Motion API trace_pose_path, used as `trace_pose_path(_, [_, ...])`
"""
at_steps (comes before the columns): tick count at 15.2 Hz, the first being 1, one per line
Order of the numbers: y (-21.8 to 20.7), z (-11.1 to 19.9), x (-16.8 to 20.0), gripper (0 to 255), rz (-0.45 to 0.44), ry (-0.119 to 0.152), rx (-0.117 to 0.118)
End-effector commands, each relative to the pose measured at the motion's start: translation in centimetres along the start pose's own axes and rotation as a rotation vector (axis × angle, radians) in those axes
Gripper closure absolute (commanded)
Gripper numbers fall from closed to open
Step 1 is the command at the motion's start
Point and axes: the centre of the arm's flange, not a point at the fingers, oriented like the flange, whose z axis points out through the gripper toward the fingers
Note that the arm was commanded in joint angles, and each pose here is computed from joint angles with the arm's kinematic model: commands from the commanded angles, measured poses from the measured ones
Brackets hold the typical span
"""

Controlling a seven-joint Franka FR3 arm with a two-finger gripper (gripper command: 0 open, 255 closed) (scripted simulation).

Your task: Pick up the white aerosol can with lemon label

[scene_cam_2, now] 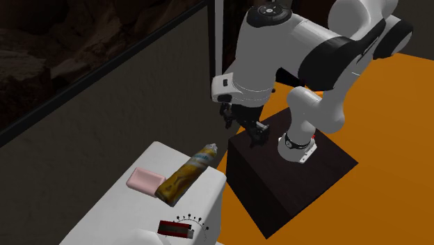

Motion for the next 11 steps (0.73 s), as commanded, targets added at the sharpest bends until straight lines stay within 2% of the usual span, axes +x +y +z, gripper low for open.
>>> trace_pose_path(1, [0.4, -0.3, 2.6, 0, 0.000, 0.008, -0.002])
trace_pose_path(11, [1.9, -2.0, 14.9, 0, 0.000, 0.048, -0.014])
